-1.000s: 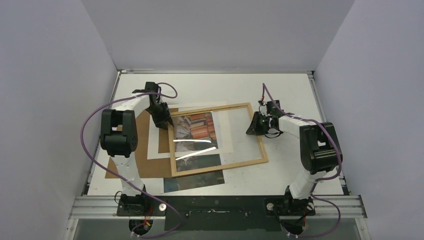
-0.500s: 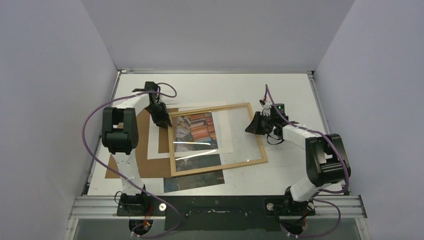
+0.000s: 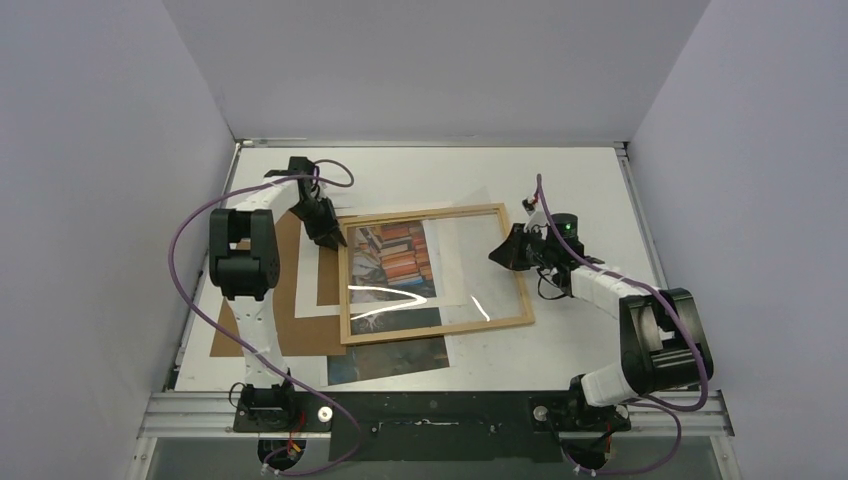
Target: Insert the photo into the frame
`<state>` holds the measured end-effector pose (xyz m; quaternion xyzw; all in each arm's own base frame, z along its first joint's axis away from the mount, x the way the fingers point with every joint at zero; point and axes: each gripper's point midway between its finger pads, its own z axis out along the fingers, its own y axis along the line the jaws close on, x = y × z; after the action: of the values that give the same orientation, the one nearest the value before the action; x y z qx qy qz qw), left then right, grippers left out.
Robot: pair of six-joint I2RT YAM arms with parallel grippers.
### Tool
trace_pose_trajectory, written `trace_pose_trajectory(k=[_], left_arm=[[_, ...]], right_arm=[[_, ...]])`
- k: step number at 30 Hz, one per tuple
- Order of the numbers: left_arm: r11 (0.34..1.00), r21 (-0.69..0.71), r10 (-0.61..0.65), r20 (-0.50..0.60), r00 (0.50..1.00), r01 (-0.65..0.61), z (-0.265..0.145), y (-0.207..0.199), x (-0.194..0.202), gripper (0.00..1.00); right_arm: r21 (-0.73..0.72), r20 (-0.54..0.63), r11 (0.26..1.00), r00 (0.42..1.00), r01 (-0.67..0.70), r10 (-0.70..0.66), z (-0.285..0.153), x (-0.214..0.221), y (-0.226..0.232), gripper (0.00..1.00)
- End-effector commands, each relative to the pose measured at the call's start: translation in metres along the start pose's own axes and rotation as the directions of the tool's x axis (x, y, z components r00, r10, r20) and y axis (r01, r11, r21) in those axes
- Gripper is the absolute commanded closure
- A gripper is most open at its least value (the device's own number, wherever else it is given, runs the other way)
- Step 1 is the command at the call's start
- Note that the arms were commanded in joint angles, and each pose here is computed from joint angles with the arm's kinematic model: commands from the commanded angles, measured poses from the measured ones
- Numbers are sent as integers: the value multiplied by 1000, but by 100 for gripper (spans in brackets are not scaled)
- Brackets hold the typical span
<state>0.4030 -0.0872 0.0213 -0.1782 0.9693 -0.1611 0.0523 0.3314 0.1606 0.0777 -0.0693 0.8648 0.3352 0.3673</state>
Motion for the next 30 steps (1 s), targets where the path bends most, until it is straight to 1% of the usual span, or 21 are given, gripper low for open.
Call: trace_pose_trajectory(k=[1,7,12,16,19,22,25,27,28,30], left_arm=[[1000,9,-1,65,998,0,-2,0,-28,84],[1000,-3,-3,66,998,3,0,4,-31,88],[1000,-11,-7,72,997,8,0,8,-36,88],[1000,18,-1,72,997,0,-3,4,-37,83],[998,57,11,80,997,-15,-3,-2,-37,75],[997,76,14,75,997,-19,-1,-4,-35,72],[997,78,16,70,997,-21,0,-4,-34,70],[997,80,20,72,997,-26,1,-4,-35,70],[997,78,21,73,997,-26,0,-4,-35,69],[996,79,26,73,997,-32,0,-4,-35,69]], right_arm=[[-54,157,989,980,134,-124,-8,-40,18,100],[-95,182,983,973,157,-138,-14,-42,28,100],[-108,185,978,970,180,-159,-19,-42,33,100],[-80,168,983,974,166,-151,-16,-39,27,100],[-54,144,990,982,127,-119,-9,-37,18,100],[-42,109,996,991,84,-79,0,-34,11,91],[-29,60,999,998,30,-28,10,-30,3,78],[-28,13,999,1000,-15,15,20,-26,-2,66],[-28,-13,999,999,-46,45,27,-22,-6,62],[-44,-21,996,997,-78,77,37,-25,-7,54]])
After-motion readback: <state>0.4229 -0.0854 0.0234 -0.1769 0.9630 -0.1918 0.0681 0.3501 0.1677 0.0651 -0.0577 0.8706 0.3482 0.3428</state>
